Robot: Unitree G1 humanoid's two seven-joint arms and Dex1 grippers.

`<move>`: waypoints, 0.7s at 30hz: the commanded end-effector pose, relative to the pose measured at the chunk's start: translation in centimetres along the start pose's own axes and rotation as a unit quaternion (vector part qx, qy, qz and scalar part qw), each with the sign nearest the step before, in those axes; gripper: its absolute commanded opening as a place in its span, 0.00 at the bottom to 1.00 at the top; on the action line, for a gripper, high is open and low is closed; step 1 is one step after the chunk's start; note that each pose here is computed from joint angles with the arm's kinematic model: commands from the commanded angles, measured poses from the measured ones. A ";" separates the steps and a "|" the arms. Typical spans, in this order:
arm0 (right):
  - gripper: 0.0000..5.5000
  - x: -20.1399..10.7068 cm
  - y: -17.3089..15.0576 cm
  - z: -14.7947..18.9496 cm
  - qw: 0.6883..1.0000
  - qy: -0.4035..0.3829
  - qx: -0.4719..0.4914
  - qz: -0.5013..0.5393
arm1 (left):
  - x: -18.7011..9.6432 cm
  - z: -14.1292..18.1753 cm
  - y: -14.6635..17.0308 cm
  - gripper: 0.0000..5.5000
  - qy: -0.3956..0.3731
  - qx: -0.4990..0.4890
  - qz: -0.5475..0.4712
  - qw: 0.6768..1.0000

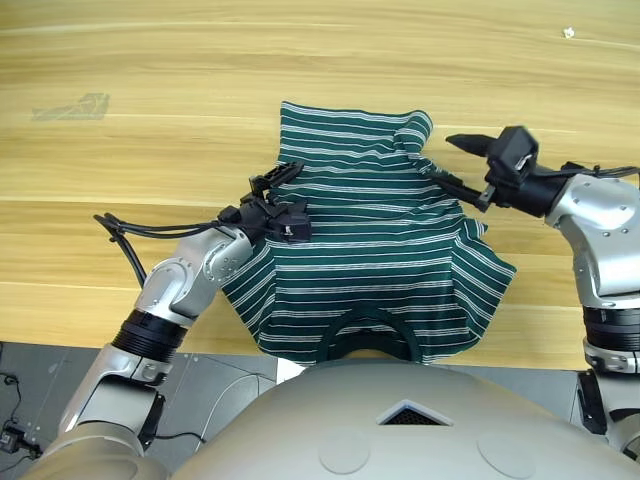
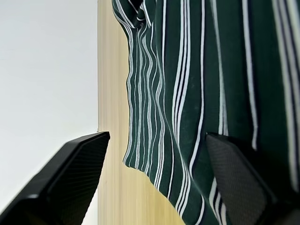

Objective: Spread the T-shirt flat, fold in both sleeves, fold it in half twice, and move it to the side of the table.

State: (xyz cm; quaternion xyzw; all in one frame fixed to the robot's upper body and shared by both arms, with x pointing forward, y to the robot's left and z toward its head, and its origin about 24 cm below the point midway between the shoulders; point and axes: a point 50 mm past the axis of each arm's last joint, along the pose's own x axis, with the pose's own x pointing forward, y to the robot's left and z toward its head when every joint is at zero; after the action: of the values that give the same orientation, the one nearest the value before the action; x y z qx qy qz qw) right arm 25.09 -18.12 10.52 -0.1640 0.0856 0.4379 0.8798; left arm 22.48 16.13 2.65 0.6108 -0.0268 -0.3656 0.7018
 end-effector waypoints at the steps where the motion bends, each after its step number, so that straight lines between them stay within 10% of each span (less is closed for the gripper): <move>1: 0.49 0.6 -2.0 0.3 0.997 0.014 -0.030 -0.070 | 0.0 -0.3 -1.3 0.70 0.012 -0.002 -0.033 0.999; 8: 0.49 6.7 -4.6 -3.0 0.964 0.104 -0.209 -0.127 | 0.3 -0.4 -0.7 0.70 0.014 0.009 -0.021 1.000; 21: 0.49 5.4 -2.4 -6.1 0.972 0.134 -0.182 -0.060 | 0.6 -0.1 -1.1 0.70 0.010 0.003 -0.023 1.000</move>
State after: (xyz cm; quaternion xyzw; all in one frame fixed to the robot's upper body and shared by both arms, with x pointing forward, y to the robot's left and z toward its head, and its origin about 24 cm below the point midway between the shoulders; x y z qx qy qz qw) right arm 30.09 -17.23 3.60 -0.3818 0.1080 0.3709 0.8396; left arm 23.07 15.78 2.76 0.6125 -0.0363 -0.3571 0.7043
